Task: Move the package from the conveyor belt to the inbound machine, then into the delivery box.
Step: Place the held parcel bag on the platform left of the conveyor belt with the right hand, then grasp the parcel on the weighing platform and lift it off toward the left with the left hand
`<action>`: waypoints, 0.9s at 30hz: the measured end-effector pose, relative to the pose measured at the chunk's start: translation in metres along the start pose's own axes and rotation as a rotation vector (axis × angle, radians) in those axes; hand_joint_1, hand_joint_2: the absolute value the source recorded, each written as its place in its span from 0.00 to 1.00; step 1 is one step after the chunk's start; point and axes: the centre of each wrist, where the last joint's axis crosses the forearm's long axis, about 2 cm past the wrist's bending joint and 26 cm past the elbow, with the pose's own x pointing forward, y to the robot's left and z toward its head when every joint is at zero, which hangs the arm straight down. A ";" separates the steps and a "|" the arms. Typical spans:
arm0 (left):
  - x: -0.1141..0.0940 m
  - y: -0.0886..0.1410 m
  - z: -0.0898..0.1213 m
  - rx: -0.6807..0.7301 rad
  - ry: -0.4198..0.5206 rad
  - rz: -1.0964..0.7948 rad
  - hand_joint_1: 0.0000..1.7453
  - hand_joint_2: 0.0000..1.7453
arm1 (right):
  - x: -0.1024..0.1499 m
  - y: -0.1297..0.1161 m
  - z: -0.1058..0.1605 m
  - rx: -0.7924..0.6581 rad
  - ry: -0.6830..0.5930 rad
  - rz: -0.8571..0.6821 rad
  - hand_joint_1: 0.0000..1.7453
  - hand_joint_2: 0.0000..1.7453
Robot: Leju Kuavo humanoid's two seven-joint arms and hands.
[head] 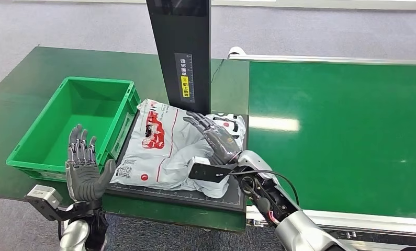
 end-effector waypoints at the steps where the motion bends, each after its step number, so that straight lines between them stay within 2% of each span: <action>1: 0.000 0.000 0.000 0.000 0.000 0.000 0.00 1.00 | 0.000 0.000 0.000 -0.006 0.002 -0.005 0.00 1.00; 4: 0.000 0.000 0.000 0.000 0.000 0.000 0.00 1.00 | -0.001 0.000 0.002 -0.016 0.005 -0.040 0.00 1.00; 8: -0.001 0.001 0.004 -0.002 0.010 -0.003 0.00 1.00 | -0.002 0.004 0.008 -0.052 0.004 -0.181 0.00 1.00; 20: -0.002 -0.004 0.016 -0.110 0.083 -0.042 0.00 1.00 | 0.000 0.011 0.049 -0.421 -0.112 -0.912 0.00 1.00; 27: -0.006 -0.012 0.012 -0.217 0.093 -0.189 0.00 1.00 | -0.001 0.019 0.078 -0.552 -0.086 -0.988 0.00 1.00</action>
